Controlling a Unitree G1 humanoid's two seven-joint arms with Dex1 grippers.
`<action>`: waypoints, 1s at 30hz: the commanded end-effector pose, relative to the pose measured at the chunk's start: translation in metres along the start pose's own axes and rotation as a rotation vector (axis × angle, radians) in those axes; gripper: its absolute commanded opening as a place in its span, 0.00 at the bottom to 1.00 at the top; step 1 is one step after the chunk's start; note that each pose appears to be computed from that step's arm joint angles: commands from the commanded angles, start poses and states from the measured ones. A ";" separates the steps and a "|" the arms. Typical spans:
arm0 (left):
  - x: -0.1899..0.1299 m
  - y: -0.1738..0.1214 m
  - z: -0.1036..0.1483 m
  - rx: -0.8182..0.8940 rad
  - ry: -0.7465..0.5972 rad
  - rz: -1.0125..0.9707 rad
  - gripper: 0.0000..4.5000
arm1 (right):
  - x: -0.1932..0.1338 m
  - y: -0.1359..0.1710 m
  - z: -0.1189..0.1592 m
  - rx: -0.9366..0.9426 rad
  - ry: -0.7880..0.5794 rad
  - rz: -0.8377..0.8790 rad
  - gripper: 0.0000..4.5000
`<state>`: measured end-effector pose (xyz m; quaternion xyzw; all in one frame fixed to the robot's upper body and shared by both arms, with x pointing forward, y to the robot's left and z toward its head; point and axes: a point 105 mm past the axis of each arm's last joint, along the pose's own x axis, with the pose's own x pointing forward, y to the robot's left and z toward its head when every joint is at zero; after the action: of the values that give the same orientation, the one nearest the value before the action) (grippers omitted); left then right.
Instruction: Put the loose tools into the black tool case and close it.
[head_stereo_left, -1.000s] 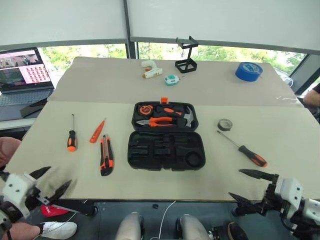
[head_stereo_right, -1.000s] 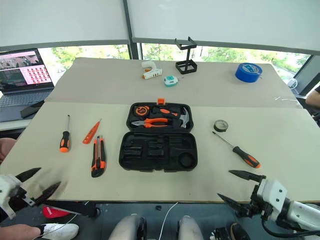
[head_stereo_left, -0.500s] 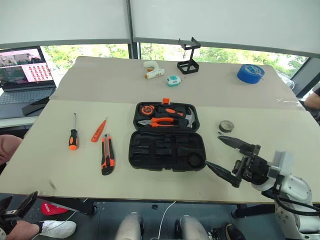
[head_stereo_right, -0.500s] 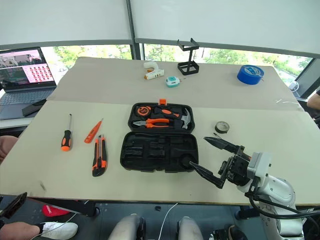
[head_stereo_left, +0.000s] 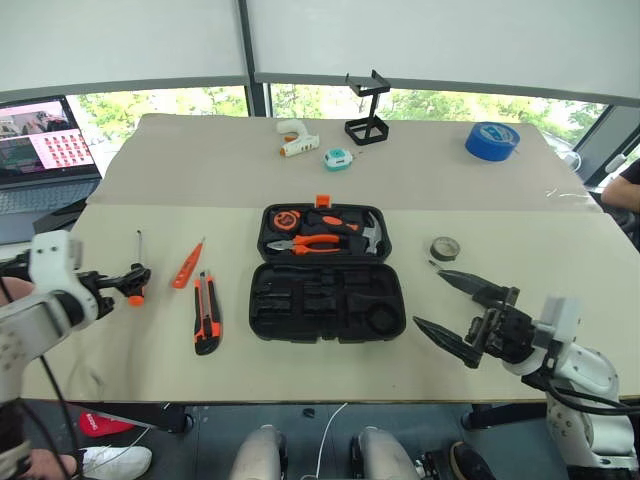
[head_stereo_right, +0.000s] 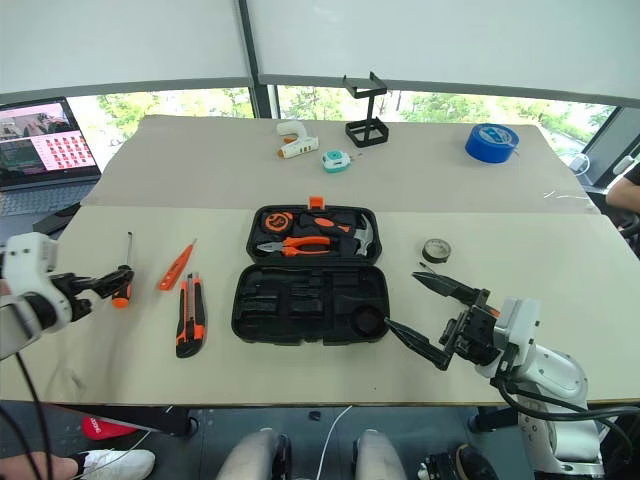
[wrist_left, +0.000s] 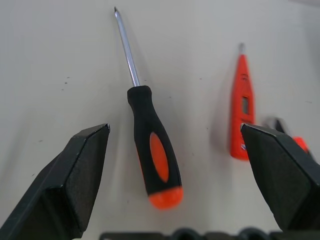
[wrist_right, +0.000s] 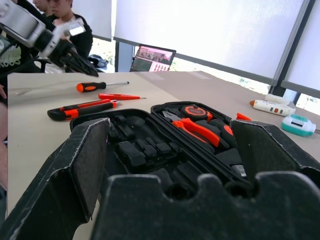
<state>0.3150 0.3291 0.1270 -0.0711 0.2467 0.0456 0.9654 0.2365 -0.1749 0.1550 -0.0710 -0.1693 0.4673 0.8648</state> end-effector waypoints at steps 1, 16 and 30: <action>0.015 0.001 0.002 0.006 -0.011 0.051 1.00 | -0.001 0.002 0.006 -0.039 -0.022 -0.003 0.99; -0.007 0.008 0.032 -0.010 -0.220 -0.023 0.19 | -0.018 0.004 0.001 -0.084 0.051 -0.039 1.00; -0.023 -0.176 0.014 1.183 -0.299 -1.013 0.19 | -0.043 -0.033 0.018 -0.142 0.141 -0.075 1.00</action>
<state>0.3181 0.1686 0.1726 0.2997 0.0433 -0.5108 0.8046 0.2329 -0.2292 0.1590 -0.1470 -0.1275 0.4161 0.8882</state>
